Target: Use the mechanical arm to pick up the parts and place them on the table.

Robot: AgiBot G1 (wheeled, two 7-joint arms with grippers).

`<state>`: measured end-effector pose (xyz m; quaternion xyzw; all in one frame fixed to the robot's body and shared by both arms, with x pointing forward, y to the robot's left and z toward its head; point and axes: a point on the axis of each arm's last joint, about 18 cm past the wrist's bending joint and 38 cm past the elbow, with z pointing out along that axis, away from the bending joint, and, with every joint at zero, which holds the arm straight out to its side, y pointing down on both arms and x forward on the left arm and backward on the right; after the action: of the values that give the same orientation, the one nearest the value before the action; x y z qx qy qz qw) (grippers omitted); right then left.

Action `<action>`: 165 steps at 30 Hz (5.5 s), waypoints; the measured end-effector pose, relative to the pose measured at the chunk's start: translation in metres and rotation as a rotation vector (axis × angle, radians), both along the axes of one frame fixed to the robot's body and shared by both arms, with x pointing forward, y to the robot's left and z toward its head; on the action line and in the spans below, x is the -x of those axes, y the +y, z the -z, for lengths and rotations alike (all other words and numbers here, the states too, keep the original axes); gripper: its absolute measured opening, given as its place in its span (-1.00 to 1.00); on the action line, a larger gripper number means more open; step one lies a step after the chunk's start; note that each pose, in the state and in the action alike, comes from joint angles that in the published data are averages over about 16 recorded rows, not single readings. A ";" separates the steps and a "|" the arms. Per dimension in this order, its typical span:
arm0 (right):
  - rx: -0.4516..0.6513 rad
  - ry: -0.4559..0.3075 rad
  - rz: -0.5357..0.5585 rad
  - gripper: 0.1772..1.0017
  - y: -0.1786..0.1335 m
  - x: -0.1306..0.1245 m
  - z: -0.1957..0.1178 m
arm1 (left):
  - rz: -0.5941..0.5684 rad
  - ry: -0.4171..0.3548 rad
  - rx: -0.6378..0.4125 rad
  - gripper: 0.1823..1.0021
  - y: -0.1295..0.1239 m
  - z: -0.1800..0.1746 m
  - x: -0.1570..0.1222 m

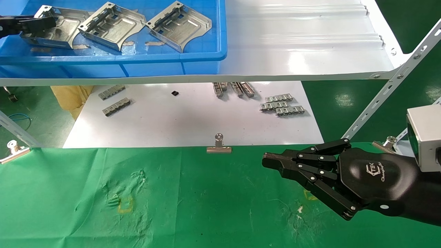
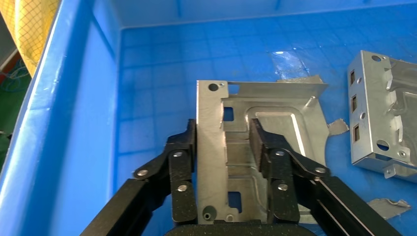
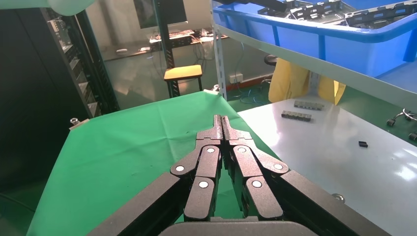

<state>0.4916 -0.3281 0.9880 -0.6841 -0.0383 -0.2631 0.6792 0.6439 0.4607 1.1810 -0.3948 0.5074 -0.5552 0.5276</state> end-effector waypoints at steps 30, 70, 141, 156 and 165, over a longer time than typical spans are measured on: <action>0.000 0.000 0.000 -0.97 0.000 0.000 0.000 | 0.252 -0.208 -0.065 -0.78 -0.038 -0.028 0.060; 0.000 0.000 0.000 -0.97 0.000 0.000 0.000 | 0.784 -0.015 -1.079 -0.78 -0.094 0.200 0.089; 0.000 0.000 0.000 -0.95 0.000 0.000 0.000 | 0.899 -0.100 -0.762 0.37 -0.110 0.201 0.098; 0.000 0.000 0.000 -0.70 0.000 0.000 0.000 | 0.971 -0.119 -0.658 0.90 -0.125 0.195 0.114; 0.000 0.000 0.000 -0.34 0.000 0.000 0.000 | 1.008 -0.128 -0.612 0.99 -0.133 0.193 0.123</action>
<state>0.4916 -0.3281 0.9880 -0.6841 -0.0383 -0.2631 0.6792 0.5204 0.3277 0.9876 0.0991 0.7365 -0.5885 0.3185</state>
